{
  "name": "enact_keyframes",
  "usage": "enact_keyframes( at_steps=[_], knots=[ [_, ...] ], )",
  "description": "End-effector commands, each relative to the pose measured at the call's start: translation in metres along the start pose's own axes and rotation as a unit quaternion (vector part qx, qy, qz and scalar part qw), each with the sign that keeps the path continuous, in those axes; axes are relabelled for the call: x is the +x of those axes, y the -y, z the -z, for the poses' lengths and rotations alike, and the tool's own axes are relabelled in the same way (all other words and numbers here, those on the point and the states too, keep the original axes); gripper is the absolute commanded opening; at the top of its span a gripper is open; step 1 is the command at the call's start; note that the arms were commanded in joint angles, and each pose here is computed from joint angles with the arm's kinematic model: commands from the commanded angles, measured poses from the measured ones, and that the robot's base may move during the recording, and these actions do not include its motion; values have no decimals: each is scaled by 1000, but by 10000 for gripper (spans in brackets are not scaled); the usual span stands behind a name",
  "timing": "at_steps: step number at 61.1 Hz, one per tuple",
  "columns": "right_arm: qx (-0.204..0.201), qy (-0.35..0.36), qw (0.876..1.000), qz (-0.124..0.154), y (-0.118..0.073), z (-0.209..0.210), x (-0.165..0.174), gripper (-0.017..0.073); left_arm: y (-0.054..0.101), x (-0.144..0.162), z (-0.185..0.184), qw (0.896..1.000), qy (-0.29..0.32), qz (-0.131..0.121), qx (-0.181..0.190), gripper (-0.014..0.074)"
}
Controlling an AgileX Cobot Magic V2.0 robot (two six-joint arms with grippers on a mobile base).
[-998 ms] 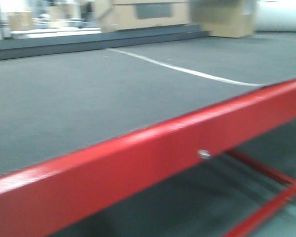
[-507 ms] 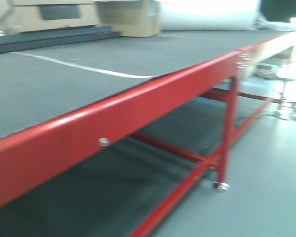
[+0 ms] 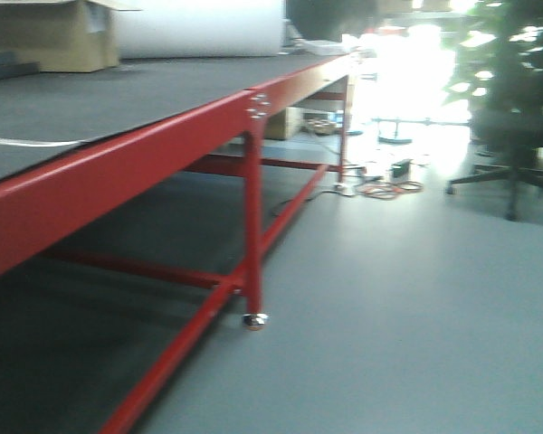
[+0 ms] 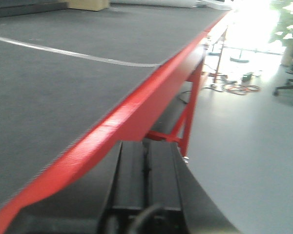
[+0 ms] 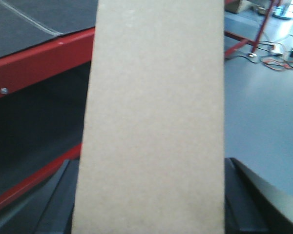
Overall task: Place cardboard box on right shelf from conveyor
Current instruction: 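Drive away from the conveyor holding the box in the right gripper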
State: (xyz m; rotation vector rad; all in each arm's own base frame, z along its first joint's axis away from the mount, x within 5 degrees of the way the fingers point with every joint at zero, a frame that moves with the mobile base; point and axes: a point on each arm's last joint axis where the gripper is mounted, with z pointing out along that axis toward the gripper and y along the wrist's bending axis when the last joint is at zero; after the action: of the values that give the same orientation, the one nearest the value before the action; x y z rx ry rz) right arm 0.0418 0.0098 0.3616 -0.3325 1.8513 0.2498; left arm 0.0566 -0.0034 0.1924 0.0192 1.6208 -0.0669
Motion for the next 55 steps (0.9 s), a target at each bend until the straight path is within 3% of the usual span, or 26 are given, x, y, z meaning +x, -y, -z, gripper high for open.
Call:
enact_keyframes(
  at_steps=[1,55],
  knots=[
    [0,54,999,8,0,3,-15,141,0,-6,1,999,46,3,1,-116],
    [0,54,999,8,0,3,-15,141,0,-6,1,999,46,3,1,-116]
  ],
)
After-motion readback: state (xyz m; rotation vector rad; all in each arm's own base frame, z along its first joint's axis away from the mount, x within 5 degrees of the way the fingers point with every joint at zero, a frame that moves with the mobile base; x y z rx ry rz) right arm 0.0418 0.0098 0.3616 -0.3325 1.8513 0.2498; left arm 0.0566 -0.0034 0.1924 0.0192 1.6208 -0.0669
